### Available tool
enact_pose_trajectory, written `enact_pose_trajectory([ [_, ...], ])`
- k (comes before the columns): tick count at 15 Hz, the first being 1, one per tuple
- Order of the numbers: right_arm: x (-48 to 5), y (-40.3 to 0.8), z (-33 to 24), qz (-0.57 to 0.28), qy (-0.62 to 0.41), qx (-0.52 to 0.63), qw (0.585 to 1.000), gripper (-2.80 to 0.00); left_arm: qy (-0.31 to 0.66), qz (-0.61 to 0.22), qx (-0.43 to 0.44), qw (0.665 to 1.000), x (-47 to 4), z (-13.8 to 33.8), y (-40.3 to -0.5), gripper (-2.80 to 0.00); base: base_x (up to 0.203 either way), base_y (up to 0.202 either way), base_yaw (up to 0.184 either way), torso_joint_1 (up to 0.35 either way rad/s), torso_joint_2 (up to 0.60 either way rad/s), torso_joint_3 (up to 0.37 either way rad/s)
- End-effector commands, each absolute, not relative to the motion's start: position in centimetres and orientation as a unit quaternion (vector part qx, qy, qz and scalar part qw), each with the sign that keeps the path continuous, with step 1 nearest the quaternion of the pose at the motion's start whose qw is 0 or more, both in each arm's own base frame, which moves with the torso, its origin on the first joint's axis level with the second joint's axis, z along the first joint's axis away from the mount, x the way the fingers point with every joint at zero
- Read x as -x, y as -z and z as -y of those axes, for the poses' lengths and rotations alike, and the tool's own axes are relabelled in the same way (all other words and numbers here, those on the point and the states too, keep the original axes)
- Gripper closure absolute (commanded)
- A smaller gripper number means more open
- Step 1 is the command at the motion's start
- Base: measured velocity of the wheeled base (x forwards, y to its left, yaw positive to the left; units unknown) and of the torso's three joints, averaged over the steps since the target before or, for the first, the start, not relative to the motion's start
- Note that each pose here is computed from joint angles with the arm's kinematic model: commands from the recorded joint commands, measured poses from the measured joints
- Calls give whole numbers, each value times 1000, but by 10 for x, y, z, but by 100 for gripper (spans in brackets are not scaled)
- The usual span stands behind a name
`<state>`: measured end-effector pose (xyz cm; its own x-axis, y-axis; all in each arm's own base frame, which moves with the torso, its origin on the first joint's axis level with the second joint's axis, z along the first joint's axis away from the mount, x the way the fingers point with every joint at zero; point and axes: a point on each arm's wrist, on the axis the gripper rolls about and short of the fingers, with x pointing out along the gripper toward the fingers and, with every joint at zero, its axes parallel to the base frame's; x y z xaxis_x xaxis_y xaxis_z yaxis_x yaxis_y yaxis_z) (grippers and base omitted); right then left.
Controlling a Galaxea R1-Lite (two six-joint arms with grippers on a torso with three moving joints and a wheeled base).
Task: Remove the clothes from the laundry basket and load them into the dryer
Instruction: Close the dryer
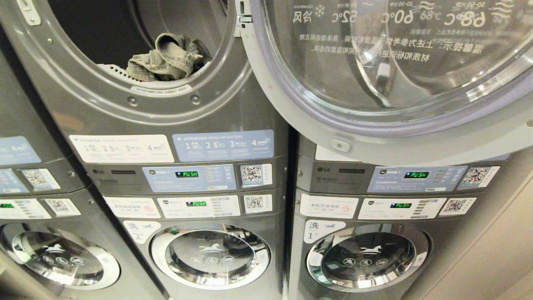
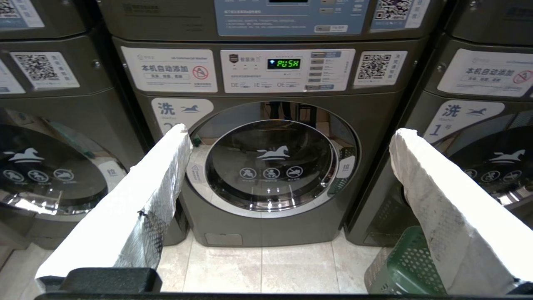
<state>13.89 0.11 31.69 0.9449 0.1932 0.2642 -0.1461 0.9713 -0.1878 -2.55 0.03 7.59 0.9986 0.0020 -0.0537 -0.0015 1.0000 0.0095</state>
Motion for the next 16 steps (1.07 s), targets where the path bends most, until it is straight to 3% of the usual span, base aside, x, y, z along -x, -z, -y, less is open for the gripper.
enact_pose_trajectory([
  [1, -130, -318, -4, 156, -115, 88, 977, 0, -1, -27, -5, 1000, 26, 0, -76, -280, 0, 0, 0, 0, 0, 0],
  [6, -93, -313, -9, 185, -165, 95, 964, 0, -1, -27, -5, 1000, 26, 0, -76, -280, 0, 0, 0, 0, 0, 0],
  [11, -33, -280, -11, 189, -232, 108, 948, 0, -1, -27, -5, 1000, 26, 0, -76, -280, 0, 0, 0, 0, 0, 0],
  [16, -32, -265, -14, 161, -290, 105, 938, 0, -1, -26, -5, 1000, 26, 0, -76, -280, 0, 0, 0, 0, 0, 0],
])
